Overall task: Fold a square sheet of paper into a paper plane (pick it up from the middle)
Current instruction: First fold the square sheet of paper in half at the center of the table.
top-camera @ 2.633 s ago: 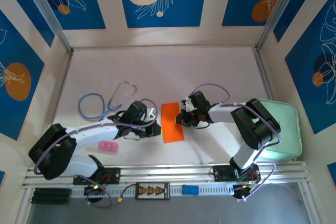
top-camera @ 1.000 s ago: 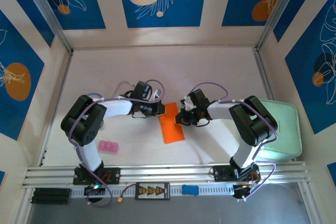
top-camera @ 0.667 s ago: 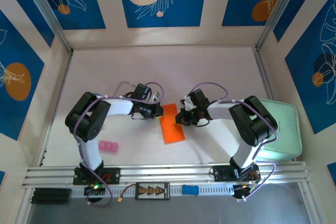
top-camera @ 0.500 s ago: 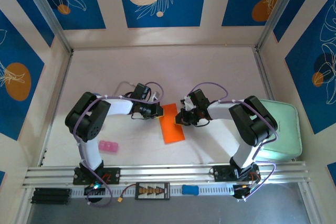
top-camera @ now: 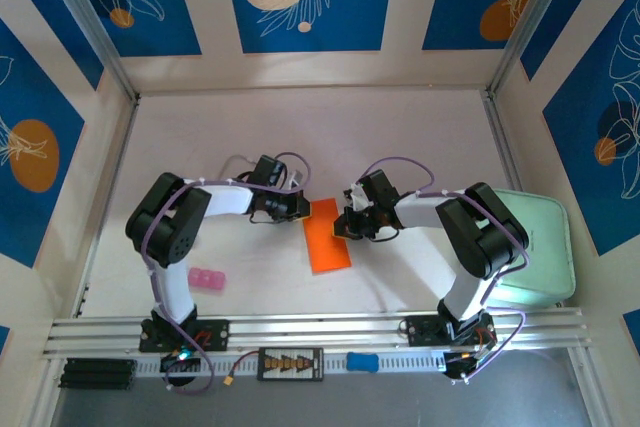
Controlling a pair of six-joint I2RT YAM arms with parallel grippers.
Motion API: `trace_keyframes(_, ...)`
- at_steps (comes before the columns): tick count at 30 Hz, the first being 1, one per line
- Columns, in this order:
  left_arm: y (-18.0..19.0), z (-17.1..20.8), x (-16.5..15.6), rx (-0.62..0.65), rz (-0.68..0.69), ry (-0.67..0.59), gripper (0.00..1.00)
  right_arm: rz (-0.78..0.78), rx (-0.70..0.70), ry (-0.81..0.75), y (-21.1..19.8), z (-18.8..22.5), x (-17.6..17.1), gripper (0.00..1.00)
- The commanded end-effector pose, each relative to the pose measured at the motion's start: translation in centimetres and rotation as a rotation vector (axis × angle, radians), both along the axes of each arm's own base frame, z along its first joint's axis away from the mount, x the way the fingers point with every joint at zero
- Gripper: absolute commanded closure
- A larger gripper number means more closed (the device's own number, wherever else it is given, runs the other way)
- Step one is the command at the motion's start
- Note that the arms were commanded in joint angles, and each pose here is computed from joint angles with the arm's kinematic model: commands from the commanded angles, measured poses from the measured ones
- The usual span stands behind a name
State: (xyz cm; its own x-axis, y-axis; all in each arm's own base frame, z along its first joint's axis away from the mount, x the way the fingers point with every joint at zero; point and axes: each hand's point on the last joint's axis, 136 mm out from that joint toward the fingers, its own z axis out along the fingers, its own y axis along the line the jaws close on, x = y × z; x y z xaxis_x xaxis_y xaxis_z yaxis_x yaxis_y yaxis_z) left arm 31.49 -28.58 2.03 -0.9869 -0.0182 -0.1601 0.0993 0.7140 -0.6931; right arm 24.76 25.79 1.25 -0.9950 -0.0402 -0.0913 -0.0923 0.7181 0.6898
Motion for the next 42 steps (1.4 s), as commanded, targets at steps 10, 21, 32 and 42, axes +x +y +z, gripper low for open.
trace_keyframes(10, 4.2, -2.5, 3.7, 0.103, 0.202, 0.041, 1.0, -0.019, -0.158, 0.131, -2.9, -4.0, -3.1, 1.0)
trace_keyframes(21, 4.9, -2.0, 5.6, 0.17, 0.291, 0.083, 1.0, -0.01, -0.147, 0.131, -2.7, -3.9, -3.1, 1.0)
trace_keyframes(32, 5.6, -1.1, 6.0, 0.236, 0.304, 0.085, 1.0, -0.006, -0.143, 0.128, -2.6, -3.7, -3.0, 1.0)
trace_keyframes(42, 4.6, 6.1, 5.3, 0.11, 0.252, -0.077, 0.99, -0.058, -0.042, 0.043, 0.3, 0.3, -0.5, 0.92)
